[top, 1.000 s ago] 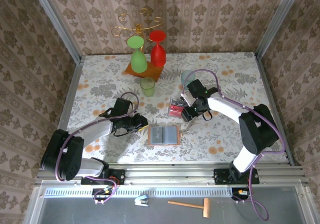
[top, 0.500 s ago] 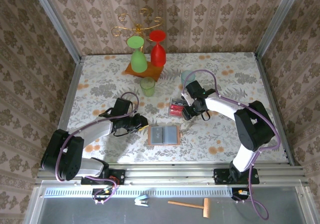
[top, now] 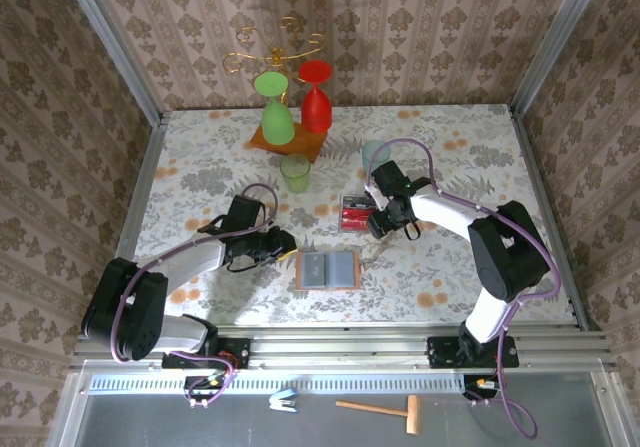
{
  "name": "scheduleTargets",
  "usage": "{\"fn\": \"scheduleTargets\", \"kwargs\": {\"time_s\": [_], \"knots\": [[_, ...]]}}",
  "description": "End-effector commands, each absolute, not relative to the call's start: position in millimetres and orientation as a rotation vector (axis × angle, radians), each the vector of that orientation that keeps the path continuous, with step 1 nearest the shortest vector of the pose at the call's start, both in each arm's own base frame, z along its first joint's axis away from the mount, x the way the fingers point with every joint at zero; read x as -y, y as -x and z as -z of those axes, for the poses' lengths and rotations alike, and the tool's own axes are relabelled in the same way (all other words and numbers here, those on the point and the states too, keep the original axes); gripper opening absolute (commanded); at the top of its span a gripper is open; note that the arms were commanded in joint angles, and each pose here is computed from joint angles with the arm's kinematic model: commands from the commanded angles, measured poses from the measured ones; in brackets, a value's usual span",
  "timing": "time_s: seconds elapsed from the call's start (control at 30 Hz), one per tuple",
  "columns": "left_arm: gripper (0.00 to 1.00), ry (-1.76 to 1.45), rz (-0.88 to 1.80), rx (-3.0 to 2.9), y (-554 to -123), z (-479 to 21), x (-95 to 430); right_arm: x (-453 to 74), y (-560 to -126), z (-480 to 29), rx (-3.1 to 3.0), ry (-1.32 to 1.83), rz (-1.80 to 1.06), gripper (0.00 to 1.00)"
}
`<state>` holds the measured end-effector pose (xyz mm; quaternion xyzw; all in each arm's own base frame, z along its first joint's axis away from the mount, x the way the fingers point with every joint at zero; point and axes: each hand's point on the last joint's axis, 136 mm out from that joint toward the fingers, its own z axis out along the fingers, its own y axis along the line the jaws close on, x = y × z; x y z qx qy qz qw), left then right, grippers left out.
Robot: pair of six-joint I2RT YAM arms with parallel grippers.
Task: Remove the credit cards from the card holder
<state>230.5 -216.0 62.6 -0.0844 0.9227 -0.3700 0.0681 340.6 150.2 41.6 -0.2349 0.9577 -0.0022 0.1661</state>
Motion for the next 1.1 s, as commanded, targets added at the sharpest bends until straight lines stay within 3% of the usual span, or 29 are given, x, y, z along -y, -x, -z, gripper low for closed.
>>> {"fn": "scheduleTargets", "kwargs": {"time_s": [0.0, 0.33, 0.6, 0.87, 1.07], "knots": [[0.23, 0.236, 1.153, -2.743, -234.2, -74.5, 220.5, -146.9, -348.8, -51.9, -2.698, 0.618, 0.029, 0.65], [0.23, 0.213, 1.17, -2.74, -228.8, -75.3, 226.0, -142.7, -349.3, -63.3, -2.683, 0.562, 0.04, 0.62], [0.21, 0.213, 1.175, -2.755, -220.3, -67.0, 228.9, -154.4, -334.5, -89.1, -2.661, 0.462, -0.131, 0.58], [0.14, 0.207, 1.174, -2.784, -211.1, -54.7, 230.9, -216.7, -310.7, -124.9, -2.565, 0.289, -0.632, 0.48], [0.08, 0.217, 1.171, -2.81, -201.5, -43.6, 228.6, -265.0, -287.0, -127.6, -2.589, 0.254, -0.771, 0.39]]}}
